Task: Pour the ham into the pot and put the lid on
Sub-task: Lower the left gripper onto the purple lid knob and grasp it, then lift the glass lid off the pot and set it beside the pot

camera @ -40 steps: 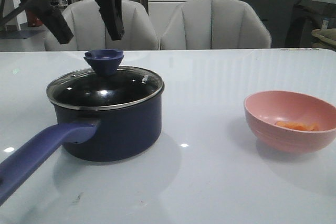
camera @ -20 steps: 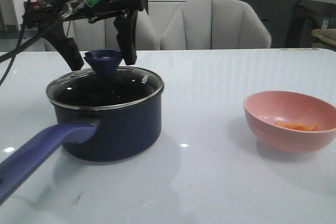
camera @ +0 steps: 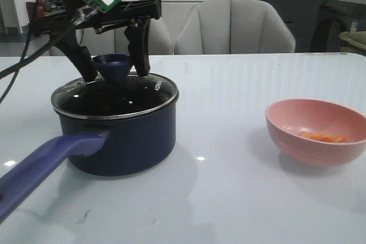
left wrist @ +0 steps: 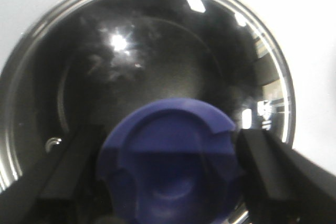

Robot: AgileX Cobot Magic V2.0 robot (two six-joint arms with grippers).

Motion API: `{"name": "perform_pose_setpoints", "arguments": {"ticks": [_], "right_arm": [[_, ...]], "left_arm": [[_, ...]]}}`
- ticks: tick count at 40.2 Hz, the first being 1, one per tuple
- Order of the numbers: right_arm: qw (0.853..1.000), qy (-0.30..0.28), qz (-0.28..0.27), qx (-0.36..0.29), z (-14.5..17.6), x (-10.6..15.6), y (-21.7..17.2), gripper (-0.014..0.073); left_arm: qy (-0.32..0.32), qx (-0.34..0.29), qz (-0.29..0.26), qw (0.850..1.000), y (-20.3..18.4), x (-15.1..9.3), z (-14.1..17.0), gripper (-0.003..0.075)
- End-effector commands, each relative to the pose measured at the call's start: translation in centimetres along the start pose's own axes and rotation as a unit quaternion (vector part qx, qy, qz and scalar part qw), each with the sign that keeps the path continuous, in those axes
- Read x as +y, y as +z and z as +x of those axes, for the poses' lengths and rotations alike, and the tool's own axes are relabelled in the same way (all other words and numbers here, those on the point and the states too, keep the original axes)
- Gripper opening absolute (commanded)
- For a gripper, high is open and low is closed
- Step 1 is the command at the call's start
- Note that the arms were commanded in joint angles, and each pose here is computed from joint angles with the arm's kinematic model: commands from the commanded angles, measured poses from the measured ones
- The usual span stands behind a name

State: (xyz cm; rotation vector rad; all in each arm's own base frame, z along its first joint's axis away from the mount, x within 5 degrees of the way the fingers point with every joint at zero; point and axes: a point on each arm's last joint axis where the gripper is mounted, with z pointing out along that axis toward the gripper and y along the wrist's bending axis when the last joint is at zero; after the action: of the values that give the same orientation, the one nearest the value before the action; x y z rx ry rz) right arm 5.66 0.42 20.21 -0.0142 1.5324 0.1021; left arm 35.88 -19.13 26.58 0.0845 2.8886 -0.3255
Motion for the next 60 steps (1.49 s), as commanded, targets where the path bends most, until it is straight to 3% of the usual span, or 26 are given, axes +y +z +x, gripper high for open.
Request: {"name": "perform_pose_setpoints", "arguments": {"ticks": [1, 14, 21, 38, 60], "right_arm": [[0.999, -0.004, 0.000, -0.046, -0.5, 0.0, -0.2, 0.0151], [0.999, -0.004, 0.000, -0.046, -0.5, 0.0, -0.2, 0.0151], [0.999, -0.004, 0.000, -0.046, -0.5, 0.0, -0.2, 0.0151], [0.999, -0.004, 0.000, -0.046, -0.5, 0.0, -0.2, 0.0151], [0.999, -0.004, 0.000, -0.046, -0.5, 0.0, -0.2, 0.0151]], "left_arm": [[-0.009, -0.039, 0.023, 0.999, -1.9, -0.6, -0.5, 0.0377], [0.003, -0.044, 0.003, 0.999, -2.1, -0.3, -0.6, 0.0247], [0.012, -0.041, -0.023, 0.999, -2.1, 0.2, -0.6, 0.0246], [0.014, -0.064, -0.015, 0.998, -4.1, -0.3, -1.5, 0.0247], [0.015, -0.037, -0.026, 0.999, -4.3, 0.3, -1.3, 0.0248]]}}
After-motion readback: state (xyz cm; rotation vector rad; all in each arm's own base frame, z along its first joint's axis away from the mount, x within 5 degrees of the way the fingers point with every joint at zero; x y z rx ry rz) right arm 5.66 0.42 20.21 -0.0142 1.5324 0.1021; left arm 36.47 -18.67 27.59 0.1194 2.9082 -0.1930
